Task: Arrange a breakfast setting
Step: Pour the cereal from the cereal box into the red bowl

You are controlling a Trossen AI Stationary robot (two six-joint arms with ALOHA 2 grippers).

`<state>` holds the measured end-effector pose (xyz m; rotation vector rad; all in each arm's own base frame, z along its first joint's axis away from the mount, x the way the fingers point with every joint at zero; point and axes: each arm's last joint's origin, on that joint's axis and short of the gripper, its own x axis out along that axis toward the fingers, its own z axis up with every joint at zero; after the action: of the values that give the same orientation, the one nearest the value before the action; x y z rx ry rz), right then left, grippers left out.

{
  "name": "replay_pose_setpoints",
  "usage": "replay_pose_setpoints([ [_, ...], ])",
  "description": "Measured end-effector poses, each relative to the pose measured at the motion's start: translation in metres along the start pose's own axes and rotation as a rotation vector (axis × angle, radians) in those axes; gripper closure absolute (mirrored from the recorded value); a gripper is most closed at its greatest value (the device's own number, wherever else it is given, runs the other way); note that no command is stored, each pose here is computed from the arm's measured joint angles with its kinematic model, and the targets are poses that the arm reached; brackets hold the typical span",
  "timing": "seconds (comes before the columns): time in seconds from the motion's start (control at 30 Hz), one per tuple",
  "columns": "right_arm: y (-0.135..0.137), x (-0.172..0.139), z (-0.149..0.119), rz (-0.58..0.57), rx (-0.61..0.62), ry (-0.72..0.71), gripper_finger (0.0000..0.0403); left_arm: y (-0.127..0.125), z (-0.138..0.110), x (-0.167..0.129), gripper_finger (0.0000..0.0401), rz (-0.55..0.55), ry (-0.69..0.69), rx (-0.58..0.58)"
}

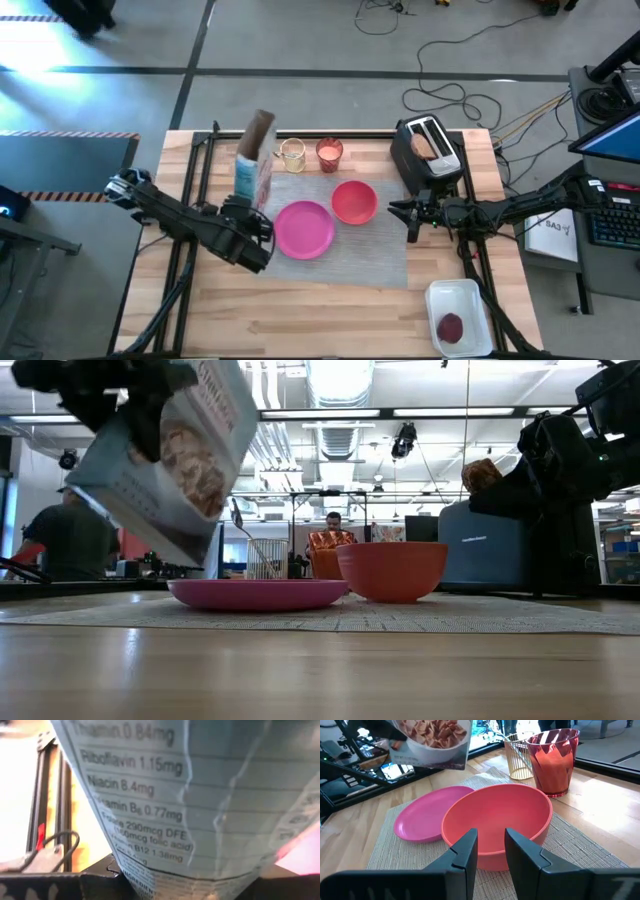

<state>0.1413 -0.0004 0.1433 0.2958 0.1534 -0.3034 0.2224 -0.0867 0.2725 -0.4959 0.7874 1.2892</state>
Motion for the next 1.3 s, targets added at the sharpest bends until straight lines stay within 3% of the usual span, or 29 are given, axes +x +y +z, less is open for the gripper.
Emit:
replay_pose_setpoints([
  [0.43,0.0,0.0,0.0,0.0,0.0,0.0,0.0316,0.014,0.047,-0.052,0.0219,-0.24,0.038,0.329],
  [0.67,0.0,0.0,0.0,0.0,0.0,0.0,0.0316,0.013,0.065,-0.076,0.0219,-0.364,0.115,0.442],
  [1.0,0.0,0.0,0.0,0.0,0.0,0.0,0.0316,-0.001,0.061,-0.076,0.0219,-0.423,0.235,0.555],
  [1.3,0.0,0.0,0.0,0.0,0.0,0.0,0.0316,-0.03,0.053,-0.057,0.0219,-0.413,0.404,0.657],
])
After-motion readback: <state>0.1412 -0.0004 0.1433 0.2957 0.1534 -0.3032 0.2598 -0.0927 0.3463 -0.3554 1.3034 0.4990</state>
